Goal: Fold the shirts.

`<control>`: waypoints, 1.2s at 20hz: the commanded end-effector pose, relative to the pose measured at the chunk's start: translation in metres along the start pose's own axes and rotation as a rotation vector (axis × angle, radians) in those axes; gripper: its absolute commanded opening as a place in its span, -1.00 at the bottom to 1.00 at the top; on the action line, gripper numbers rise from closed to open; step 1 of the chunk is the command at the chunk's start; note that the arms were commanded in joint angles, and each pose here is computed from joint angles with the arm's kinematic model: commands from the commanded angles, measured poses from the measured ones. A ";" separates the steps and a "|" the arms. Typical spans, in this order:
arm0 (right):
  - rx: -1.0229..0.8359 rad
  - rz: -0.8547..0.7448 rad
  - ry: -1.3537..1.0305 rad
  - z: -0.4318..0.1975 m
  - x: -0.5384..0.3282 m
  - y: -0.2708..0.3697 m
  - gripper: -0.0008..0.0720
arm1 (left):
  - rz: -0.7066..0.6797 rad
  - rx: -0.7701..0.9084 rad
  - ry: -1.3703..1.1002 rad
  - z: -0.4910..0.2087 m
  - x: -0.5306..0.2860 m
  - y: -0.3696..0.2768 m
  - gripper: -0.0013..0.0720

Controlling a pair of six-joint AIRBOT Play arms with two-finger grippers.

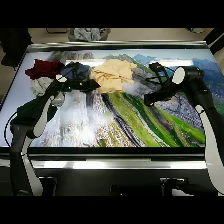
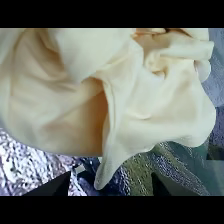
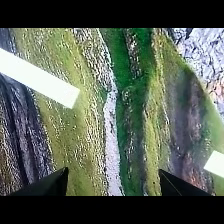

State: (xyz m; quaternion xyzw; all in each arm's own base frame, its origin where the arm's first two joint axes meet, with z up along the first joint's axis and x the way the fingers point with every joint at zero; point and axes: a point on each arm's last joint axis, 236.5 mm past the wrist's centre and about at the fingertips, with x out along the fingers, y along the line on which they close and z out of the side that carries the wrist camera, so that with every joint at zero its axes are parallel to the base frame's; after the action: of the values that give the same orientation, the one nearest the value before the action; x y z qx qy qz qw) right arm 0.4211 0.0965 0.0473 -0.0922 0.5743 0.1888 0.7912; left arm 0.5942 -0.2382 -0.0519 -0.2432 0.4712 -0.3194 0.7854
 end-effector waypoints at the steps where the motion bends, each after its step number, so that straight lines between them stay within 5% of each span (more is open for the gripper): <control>1: 0.010 0.009 0.000 0.000 0.000 0.002 0.87 | -0.006 0.054 0.010 -0.004 0.006 -0.007 0.70; 9: 0.022 0.022 -0.004 0.001 0.000 0.005 0.87 | 0.012 0.083 -0.034 0.002 0.017 -0.009 0.62; 10: 0.023 0.026 -0.006 0.001 0.000 0.006 0.87 | 0.013 0.082 -0.033 0.001 0.019 -0.008 0.43; 15: 0.030 0.041 -0.008 0.002 0.000 0.010 0.87 | 0.018 0.033 -0.021 -0.005 0.026 0.002 0.08; 16: 0.029 0.040 -0.009 0.002 0.000 0.010 0.87 | 0.019 0.030 -0.021 -0.005 0.026 0.002 -0.28; 17: 0.030 0.041 -0.009 0.002 0.000 0.010 0.87 | 0.019 0.030 -0.021 -0.005 0.026 0.002 -0.89; 24: -0.025 0.037 -0.011 0.002 -0.005 0.010 0.87 | -0.003 0.115 -0.064 0.026 -0.019 -0.015 -0.91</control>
State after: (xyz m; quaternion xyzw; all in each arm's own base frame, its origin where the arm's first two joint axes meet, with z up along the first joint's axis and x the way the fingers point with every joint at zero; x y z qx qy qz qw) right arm 0.4189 0.1055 0.0498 -0.0728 0.5739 0.1989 0.7911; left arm 0.6050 -0.2433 -0.0506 -0.2263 0.4476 -0.3221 0.8029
